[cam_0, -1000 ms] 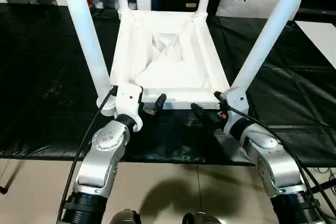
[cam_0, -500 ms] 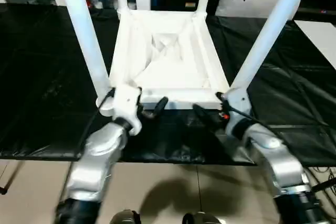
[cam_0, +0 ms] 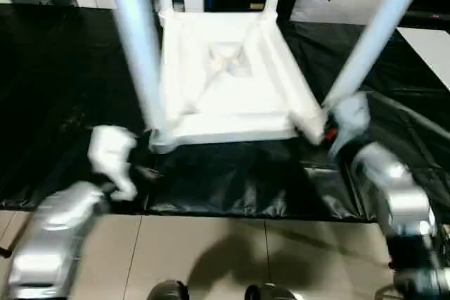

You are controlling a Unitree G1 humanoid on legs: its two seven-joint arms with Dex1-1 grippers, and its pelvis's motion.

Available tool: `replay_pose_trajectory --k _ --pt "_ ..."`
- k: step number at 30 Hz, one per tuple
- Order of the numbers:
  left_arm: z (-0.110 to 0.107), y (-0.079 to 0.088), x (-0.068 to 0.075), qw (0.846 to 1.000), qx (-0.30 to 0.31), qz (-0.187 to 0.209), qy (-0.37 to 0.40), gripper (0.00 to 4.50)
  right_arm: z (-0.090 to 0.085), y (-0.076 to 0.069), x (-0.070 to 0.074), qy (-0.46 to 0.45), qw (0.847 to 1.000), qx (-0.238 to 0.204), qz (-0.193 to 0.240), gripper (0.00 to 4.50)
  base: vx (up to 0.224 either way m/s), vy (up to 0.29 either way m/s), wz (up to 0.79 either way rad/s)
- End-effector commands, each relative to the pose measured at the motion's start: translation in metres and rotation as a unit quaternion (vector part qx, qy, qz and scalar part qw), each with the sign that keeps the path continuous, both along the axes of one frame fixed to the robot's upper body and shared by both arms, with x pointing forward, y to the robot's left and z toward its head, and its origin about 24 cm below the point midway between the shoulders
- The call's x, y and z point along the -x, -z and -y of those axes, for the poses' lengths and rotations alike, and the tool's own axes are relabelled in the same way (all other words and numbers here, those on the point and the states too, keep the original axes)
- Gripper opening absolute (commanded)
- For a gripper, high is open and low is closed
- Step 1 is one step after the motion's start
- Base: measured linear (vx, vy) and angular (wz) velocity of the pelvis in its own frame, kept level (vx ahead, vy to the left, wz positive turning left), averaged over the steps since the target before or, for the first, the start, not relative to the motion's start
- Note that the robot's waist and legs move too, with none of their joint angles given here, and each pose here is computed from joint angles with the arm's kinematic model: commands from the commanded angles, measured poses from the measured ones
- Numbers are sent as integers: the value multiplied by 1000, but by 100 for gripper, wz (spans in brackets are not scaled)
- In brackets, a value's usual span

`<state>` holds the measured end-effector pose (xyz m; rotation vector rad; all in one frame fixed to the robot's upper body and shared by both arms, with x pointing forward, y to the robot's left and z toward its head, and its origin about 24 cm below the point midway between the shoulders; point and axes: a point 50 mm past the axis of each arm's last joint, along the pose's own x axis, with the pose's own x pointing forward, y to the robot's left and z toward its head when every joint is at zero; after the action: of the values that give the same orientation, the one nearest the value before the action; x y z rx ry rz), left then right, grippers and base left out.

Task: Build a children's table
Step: Rotate leg to tighten

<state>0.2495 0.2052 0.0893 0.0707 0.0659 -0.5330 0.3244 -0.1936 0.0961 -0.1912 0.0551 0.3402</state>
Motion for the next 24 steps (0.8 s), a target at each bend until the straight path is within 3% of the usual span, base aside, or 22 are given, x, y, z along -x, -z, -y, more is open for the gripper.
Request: replay_pose_trajectory --k 1,7,11,17,24 --pt "-5 -4 1 1000 -3 12 -14 448 7 -1 -1 17 1000 3 10 450 0 0 0" --pt "-15 -7 -1 998 -6 21 -56 448 -2 0 -1 -5 1000 -4 12 450 0 0 0" --pt "-10 -9 -6 997 18 37 -65 448 -12 3 1 -28 1000 -9 10 450 0 0 0" --pt "3 -1 -21 997 20 31 -75 448 -25 8 9 -69 998 -6 -1 450 0 0 0" --pt "4 3 -29 995 17 25 -99 448 -29 9 11 -75 997 -9 0 450 0 0 0"
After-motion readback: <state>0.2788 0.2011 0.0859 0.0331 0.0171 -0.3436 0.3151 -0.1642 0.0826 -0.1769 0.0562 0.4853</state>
